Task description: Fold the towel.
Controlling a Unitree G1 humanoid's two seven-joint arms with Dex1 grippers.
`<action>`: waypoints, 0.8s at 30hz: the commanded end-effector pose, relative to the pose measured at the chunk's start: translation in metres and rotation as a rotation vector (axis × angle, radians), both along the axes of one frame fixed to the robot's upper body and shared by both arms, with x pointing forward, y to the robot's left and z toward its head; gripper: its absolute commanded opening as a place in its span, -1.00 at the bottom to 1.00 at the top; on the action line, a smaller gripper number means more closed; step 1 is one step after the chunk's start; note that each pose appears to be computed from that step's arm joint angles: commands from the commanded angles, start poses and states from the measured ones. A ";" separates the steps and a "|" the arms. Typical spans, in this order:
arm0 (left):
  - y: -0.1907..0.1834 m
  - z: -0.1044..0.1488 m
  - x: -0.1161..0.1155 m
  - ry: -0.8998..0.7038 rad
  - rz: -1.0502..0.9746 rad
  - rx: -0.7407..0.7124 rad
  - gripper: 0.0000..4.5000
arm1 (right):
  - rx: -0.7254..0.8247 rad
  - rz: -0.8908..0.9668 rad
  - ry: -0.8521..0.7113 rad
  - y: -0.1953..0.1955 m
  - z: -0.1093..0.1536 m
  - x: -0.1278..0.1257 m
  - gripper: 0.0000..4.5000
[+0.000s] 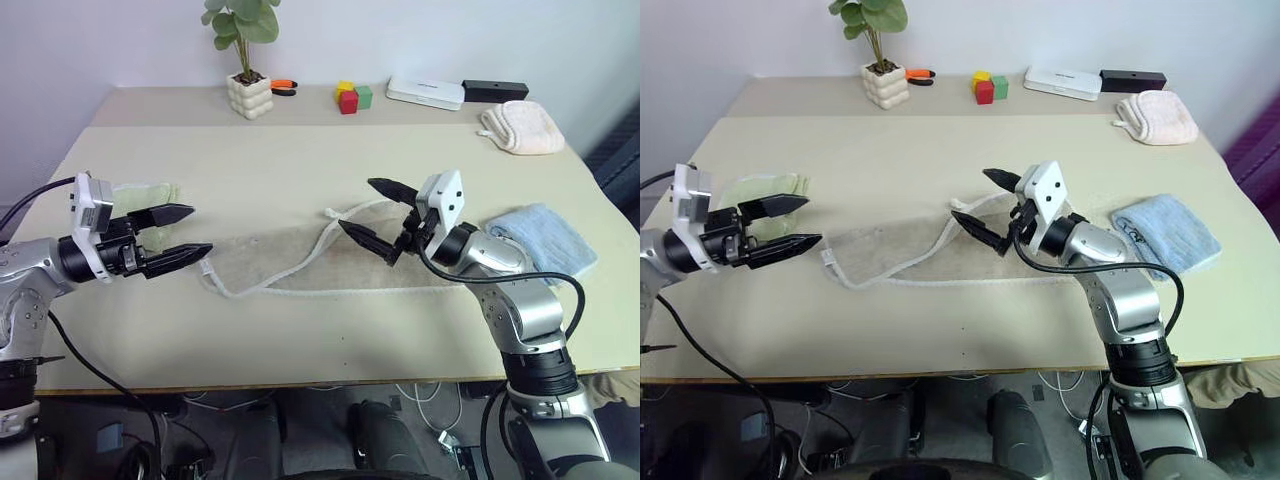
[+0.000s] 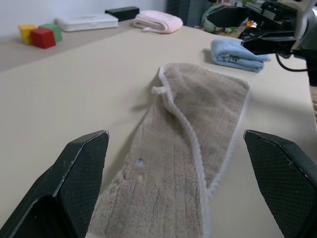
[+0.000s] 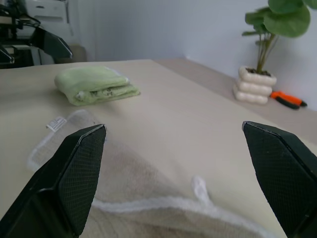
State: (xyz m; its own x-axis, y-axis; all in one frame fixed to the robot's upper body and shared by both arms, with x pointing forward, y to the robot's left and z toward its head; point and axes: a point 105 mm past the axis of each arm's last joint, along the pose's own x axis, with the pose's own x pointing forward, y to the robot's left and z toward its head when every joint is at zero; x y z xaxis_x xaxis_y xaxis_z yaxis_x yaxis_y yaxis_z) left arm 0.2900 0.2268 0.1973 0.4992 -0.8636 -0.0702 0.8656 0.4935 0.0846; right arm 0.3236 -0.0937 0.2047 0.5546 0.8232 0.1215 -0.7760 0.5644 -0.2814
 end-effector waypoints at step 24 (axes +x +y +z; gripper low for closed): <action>-0.011 -0.074 0.002 -0.277 -0.334 0.618 0.98 | -0.003 -0.055 -0.111 -0.006 0.016 0.008 1.00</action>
State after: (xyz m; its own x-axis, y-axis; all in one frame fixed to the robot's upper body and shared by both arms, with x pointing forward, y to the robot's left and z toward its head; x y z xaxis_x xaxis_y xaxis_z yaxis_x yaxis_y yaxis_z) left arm 0.2907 0.2197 0.1230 0.2953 -0.8204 -0.4896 0.8869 0.0448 0.4598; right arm 0.3364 -0.1023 0.2046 0.5992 0.7901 0.1296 -0.7267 0.6046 -0.3261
